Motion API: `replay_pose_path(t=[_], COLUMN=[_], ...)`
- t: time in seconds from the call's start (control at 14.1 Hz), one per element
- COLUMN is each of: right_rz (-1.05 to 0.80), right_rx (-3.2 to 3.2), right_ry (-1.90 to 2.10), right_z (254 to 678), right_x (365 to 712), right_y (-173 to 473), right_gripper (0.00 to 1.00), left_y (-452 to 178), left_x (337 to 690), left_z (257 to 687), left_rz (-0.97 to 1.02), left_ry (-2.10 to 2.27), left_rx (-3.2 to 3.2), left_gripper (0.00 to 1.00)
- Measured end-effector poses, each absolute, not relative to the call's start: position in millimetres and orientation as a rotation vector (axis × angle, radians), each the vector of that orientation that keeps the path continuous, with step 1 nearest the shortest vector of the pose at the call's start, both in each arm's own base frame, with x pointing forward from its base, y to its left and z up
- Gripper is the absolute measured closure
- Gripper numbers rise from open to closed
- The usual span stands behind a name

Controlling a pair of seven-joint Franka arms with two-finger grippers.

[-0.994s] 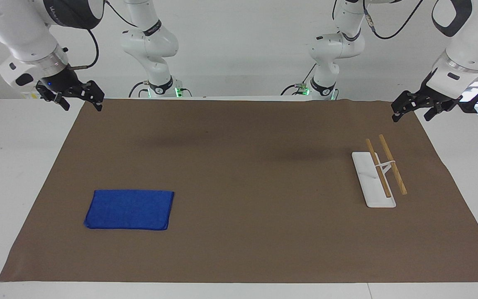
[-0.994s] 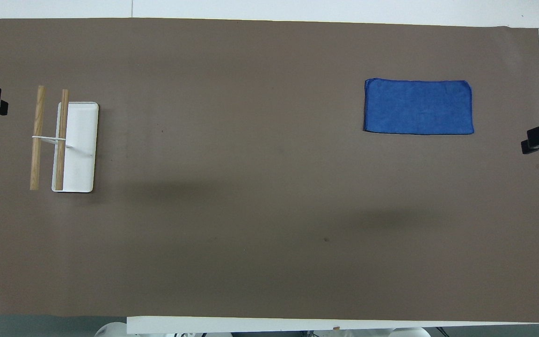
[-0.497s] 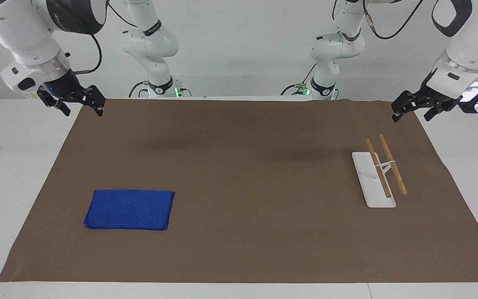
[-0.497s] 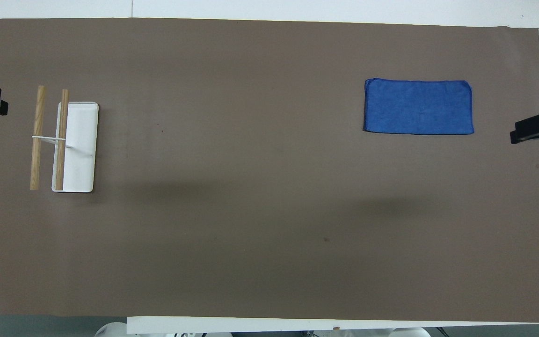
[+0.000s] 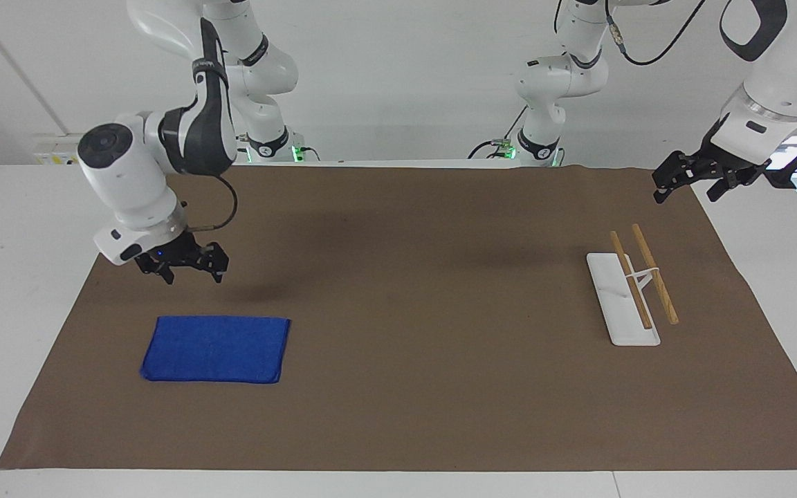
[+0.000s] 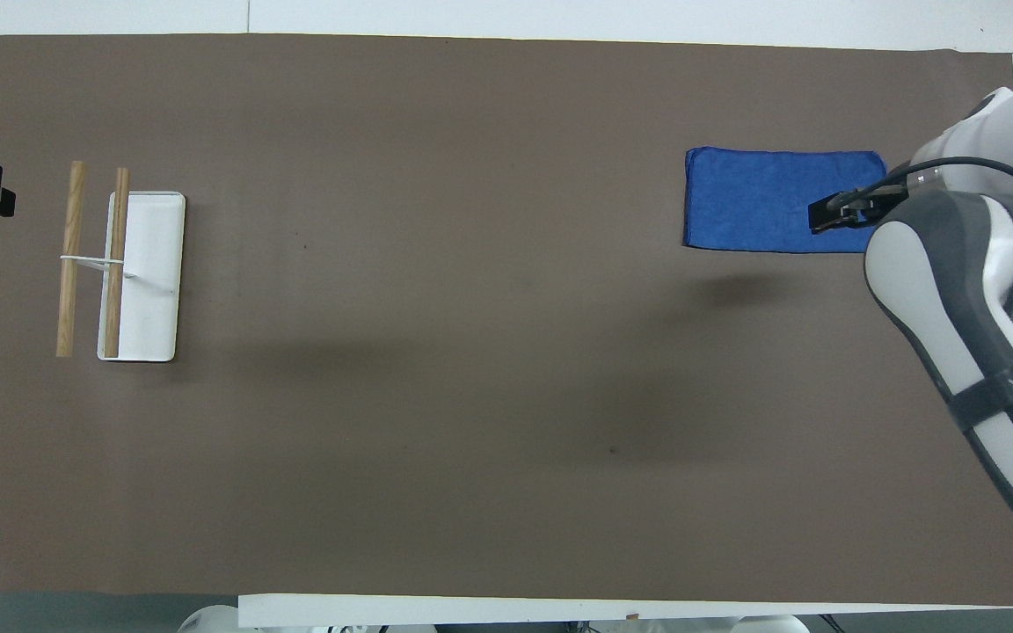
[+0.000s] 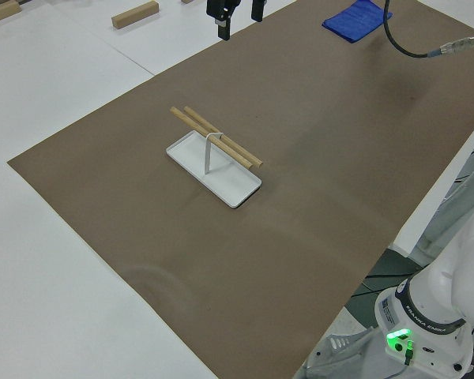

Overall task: Right arm passes towel to left arm to hang
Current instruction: 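Reach the right gripper down to the blue towel's edge and grasp it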

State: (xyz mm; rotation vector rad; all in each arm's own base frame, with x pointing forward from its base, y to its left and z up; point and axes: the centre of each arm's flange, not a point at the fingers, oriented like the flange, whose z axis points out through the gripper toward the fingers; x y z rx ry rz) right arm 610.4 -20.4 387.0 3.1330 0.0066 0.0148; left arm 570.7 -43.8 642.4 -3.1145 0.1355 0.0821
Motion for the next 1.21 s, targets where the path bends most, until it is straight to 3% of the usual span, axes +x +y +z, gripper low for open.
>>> replay_pose_path(t=[0.28, 0.35, 1.14, 1.21], right_rz=[0.000, 0.004, 0.088, 0.090], right_rx=[3.137, 3.137, 3.136, 3.136], right_ry=[0.001, 0.000, 0.049, 0.048], right_z=[318.2, 312.5, 282.4, 283.3], right_x=[614.6, 613.9, 621.2, 621.4], right_y=[-21.2, -21.1, 0.3, 0.0], right_gripper=[0.04, 0.09, 0.21, 0.25], left_y=[-43.8, -43.8, -43.8, -43.8], left_x=[570.7, 570.7, 570.6, 570.6], left_z=[642.4, 642.4, 642.4, 642.4], left_rz=[0.082, 0.082, 0.082, 0.082], left_ry=[0.136, 0.136, 0.136, 0.136], left_rx=[-3.115, -3.115, -3.114, -3.114], left_gripper=[0.00, 0.00, 0.00, 0.00])
